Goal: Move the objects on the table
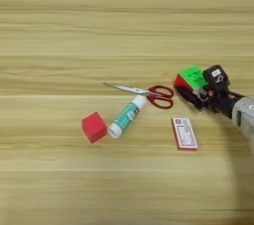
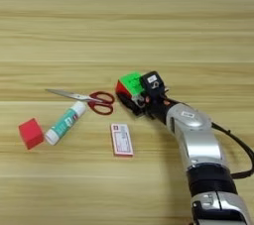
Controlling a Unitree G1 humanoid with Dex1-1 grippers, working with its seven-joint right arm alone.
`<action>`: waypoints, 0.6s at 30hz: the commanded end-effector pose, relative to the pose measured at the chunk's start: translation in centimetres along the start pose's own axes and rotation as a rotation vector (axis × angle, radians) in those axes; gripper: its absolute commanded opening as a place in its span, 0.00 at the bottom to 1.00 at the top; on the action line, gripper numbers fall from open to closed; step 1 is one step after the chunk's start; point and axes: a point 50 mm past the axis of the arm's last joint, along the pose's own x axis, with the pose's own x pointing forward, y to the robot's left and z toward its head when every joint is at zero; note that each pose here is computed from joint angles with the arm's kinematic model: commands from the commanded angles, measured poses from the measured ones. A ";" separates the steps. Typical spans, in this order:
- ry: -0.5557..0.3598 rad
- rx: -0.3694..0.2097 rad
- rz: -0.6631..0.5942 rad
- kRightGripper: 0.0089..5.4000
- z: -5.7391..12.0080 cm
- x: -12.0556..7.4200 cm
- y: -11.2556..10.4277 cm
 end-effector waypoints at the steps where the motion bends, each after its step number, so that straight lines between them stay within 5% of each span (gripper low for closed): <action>1: -0.110 -0.099 -0.038 0.80 3.7 0.1 -1.2; 12: -0.192 -0.145 -0.030 0.99 5.8 -0.4 -1.1; 18: -0.245 -0.176 -0.034 0.99 7.5 -1.2 -1.2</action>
